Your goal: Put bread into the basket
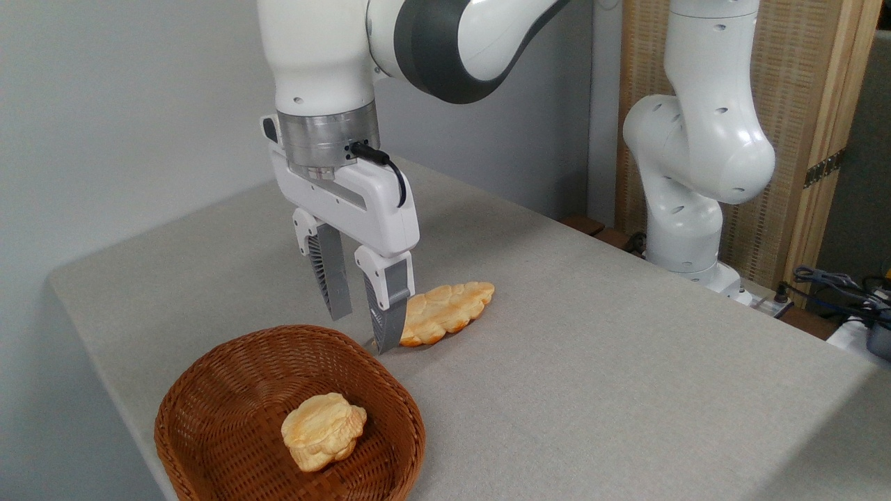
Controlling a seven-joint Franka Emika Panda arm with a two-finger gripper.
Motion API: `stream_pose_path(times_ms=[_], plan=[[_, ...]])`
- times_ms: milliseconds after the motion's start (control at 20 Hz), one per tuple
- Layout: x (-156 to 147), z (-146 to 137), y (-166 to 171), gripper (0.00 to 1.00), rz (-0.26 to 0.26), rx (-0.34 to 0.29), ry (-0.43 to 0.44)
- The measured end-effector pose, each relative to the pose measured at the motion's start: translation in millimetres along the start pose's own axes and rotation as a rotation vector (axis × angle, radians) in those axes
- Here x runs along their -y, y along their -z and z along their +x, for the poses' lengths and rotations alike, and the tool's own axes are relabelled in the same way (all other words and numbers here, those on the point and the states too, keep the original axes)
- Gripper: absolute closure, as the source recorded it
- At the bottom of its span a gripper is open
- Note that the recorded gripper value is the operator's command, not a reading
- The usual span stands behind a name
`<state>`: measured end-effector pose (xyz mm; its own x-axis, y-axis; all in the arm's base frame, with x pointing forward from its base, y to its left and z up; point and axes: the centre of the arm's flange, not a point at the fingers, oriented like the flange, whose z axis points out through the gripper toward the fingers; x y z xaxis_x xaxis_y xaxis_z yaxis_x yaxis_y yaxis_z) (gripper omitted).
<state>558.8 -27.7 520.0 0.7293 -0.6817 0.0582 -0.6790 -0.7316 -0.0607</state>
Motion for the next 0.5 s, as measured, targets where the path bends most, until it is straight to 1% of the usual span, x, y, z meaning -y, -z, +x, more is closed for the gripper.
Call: stream_pose_path(times_ms=[500], plan=[[1.2, 1.7, 1.6, 0.00, 0.003, -0.003, 0.000]])
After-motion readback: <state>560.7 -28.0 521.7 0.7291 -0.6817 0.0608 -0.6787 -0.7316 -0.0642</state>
